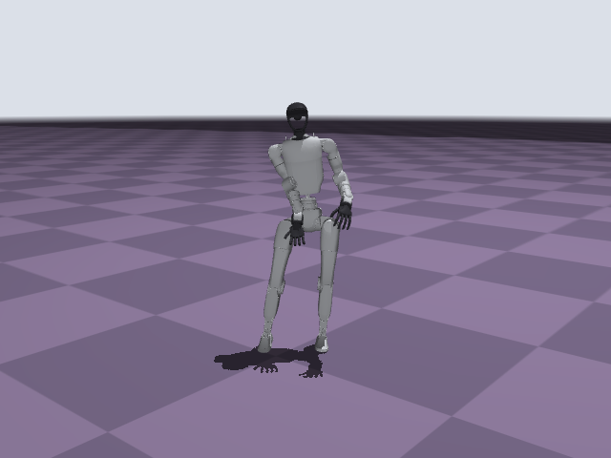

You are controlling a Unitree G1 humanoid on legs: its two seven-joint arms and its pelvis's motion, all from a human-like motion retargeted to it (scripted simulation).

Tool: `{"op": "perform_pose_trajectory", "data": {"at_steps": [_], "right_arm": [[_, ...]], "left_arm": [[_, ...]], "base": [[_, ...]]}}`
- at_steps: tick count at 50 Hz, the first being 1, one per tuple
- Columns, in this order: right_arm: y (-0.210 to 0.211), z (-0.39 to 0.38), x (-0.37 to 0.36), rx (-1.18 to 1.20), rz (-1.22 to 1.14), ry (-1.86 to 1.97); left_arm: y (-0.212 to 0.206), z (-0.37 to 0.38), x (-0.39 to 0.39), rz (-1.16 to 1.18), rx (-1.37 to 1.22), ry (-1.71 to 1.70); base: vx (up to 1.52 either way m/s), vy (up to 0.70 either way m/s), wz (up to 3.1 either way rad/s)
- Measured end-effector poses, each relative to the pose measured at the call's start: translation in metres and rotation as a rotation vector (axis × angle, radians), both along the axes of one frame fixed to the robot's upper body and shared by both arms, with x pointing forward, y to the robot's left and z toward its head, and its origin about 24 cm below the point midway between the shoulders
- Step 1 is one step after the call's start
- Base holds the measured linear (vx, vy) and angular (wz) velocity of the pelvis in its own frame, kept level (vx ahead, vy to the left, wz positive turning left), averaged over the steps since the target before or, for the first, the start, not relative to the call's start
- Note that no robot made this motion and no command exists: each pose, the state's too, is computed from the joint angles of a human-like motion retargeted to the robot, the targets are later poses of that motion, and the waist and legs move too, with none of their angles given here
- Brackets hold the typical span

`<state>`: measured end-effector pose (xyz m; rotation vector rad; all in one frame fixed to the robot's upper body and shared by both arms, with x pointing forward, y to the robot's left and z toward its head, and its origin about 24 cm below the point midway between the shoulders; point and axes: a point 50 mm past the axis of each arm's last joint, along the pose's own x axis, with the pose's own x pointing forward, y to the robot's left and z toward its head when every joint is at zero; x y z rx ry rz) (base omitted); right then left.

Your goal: Dance

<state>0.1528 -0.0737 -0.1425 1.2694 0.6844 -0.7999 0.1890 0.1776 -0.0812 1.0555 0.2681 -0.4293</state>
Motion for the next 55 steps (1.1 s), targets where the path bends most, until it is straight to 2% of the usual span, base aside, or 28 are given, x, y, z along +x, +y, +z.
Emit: {"op": "perform_pose_trajectory", "data": {"at_steps": [3,5,7,10,13,15,17,20,22,25,27,30,32,34,37,40,43,47,50,52,53,55], "right_arm": [[0.026,0.006,0.013,0.091,0.325,-0.132],[0.027,0.031,0.053,-0.064,0.714,-0.408],[0.045,0.061,0.077,-0.213,1.075,-0.695],[0.069,0.115,0.106,-0.444,1.466,-1.117],[0.062,0.169,0.132,-0.700,1.558,-1.375],[0.055,0.197,0.138,-0.925,1.525,-1.466],[0.049,0.205,0.134,-1.096,1.462,-1.495],[0.036,0.193,0.121,-1.280,1.412,-1.465],[0.021,0.158,0.106,-1.307,1.465,-1.330],[-0.011,0.088,0.070,-1.253,1.707,-0.995],[-0.042,0.045,0.044,-1.182,1.964,-0.681],[-0.114,0.013,0.013,-1.072,2.349,-0.135],[-0.167,0.026,0.021,-1.084,2.433,0.143],[-0.207,0.055,0.041,-1.211,2.325,0.246],[-0.242,0.113,0.077,-1.473,1.884,0.194],[-0.234,0.167,0.109,-1.602,1.304,-0.080],[-0.212,0.221,0.120,-1.629,0.643,-0.449],[-0.202,0.273,0.089,-1.473,-0.325,-0.777],[-0.189,0.255,0.058,-1.076,-0.918,-0.787],[-0.171,0.209,0.055,-0.749,-1.025,-0.640],[-0.158,0.177,0.057,-0.632,-0.976,-0.549],[-0.124,0.103,0.053,-0.496,-0.727,-0.362]], "left_arm": [[0.048,0.014,0.003,0.515,-0.184,-0.037],[0.066,0.036,0.016,0.849,-0.521,-0.130],[0.057,0.071,0.038,0.975,-0.925,-0.328],[0.049,0.157,0.059,0.897,-1.513,-0.851],[0.058,0.208,0.041,0.843,-1.733,-1.331],[0.063,0.207,0.025,1.037,-1.749,-1.513],[0.065,0.186,0.014,1.272,-1.611,-1.552],[0.062,0.141,0.002,1.438,-1.325,-1.417],[0.046,0.092,-0.001,1.527,-1.256,-1.127],[0.007,0.007,-0.021,1.670,-1.242,-0.595],[-0.009,-0.033,-0.040,1.683,-1.228,-0.282],[-0.026,-0.057,-0.037,1.512,-1.283,0.101],[-0.036,-0.037,0.007,1.152,-1.386,0.163],[-0.058,-0.005,0.047,0.750,-1.393,0.190],[-0.089,0.060,0.097,0.220,-1.299,0.169],[-0.103,0.148,0.129,-0.194,-1.167,-0.020],[-0.114,0.221,0.129,-0.471,-0.991,-0.255],[-0.110,0.277,0.103,-0.635,-0.758,-0.625],[-0.102,0.281,0.081,-0.617,-0.634,-0.886],[-0.093,0.263,0.069,-0.550,-0.596,-1.002],[-0.088,0.247,0.062,-0.508,-0.582,-1.041],[-0.074,0.205,0.045,-0.420,-0.547,-1.038]], "base": [[-0.06,-0.35,0.57],[-0.03,-0.33,1.31],[-0.01,-0.25,1.58],[-0.12,-0.42,1.85],[-0.20,-0.43,1.55],[-0.13,-0.41,1.51],[-0.17,-0.36,1.14],[-0.20,-0.33,0.08],[-0.10,-0.22,-0.82],[-0.02,-0.08,-0.89],[0.01,0.08,-0.92],[-0.03,0.30,-1.50],[-0.10,0.41,-1.85],[-0.07,0.45,-1.65],[-0.03,0.43,-1.61],[-0.13,0.38,-1.75],[-0.12,0.35,-1.48],[-0.03,0.27,-0.91],[-0.04,0.18,-0.18],[-0.02,0.10,0.10],[0.03,0.06,0.27],[0.06,0.01,0.41]]}}
